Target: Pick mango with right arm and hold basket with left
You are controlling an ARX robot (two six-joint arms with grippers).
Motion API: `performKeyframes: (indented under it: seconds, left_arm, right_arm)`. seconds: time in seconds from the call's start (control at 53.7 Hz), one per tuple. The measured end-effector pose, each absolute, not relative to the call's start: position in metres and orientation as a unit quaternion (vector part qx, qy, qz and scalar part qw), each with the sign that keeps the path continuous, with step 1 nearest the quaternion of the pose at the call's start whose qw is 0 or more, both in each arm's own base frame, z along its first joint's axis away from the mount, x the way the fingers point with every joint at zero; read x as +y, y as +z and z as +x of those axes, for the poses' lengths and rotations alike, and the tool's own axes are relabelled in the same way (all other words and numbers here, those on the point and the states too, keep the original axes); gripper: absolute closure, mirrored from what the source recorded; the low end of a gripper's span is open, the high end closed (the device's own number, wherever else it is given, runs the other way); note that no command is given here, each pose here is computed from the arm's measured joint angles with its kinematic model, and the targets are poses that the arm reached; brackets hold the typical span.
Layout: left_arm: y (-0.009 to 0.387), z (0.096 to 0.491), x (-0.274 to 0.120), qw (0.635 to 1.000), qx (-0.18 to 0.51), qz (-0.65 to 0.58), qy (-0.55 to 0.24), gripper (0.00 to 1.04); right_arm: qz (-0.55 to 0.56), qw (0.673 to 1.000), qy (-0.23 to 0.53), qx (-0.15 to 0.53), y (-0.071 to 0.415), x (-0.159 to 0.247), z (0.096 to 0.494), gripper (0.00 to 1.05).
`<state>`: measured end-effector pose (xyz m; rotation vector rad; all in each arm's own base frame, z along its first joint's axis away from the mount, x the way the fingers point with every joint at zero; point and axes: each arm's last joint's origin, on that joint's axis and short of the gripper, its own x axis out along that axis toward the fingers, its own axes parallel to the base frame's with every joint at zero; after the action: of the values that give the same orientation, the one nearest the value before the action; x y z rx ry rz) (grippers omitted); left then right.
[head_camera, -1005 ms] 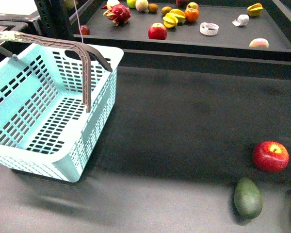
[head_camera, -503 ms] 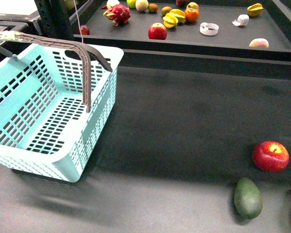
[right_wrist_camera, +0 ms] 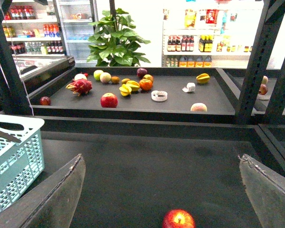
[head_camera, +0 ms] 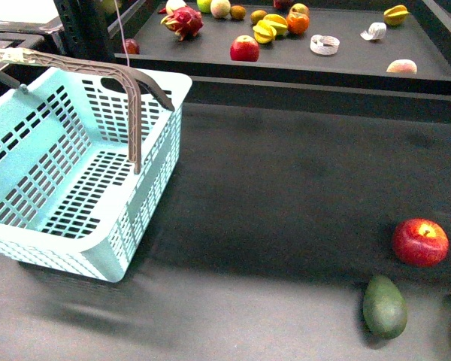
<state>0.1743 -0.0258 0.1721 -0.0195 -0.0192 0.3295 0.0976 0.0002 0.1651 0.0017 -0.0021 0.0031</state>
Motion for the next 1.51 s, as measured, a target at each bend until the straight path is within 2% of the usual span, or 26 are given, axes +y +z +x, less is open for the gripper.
performKeyframes:
  seconds: [0.186, 0.354, 0.559, 0.763, 0.912, 1.061, 1.508]
  left_arm:
    - [0.151, 0.235, -0.024, 0.980, 0.057, -0.077, 0.174, 0.06]
    - [0.140, 0.274, -0.026, 0.970, 0.075, -0.130, 0.192, 0.06]
    - [0.131, 0.330, -0.033, 0.948, 0.096, -0.244, 0.177, 0.06]
    - [0.115, 0.360, -0.029, 0.916, 0.120, -0.339, 0.177, 0.06]
    - [0.119, 0.380, -0.028, 0.895, 0.105, -0.397, 0.174, 0.06]
    - [0.118, 0.394, -0.031, 0.883, 0.117, -0.424, 0.164, 0.06]
    - [0.110, 0.442, -0.029, 0.873, 0.116, -0.446, 0.162, 0.06]
  right_arm:
    - [0.001, 1.000, 0.002, -0.001, 0.165, 0.000, 0.098, 0.08]
    - [0.001, 1.000, 0.002, -0.001, 0.165, 0.000, 0.098, 0.08]
    - [0.001, 1.000, 0.002, -0.001, 0.165, 0.000, 0.098, 0.08]
    - [0.001, 1.000, 0.002, -0.001, 0.165, 0.000, 0.098, 0.08]
    - [0.001, 1.000, 0.002, -0.001, 0.165, 0.000, 0.098, 0.08]
    - [0.001, 1.000, 0.002, -0.001, 0.165, 0.000, 0.098, 0.08]
    - [0.001, 1.000, 0.002, -0.001, 0.165, 0.000, 0.098, 0.08]
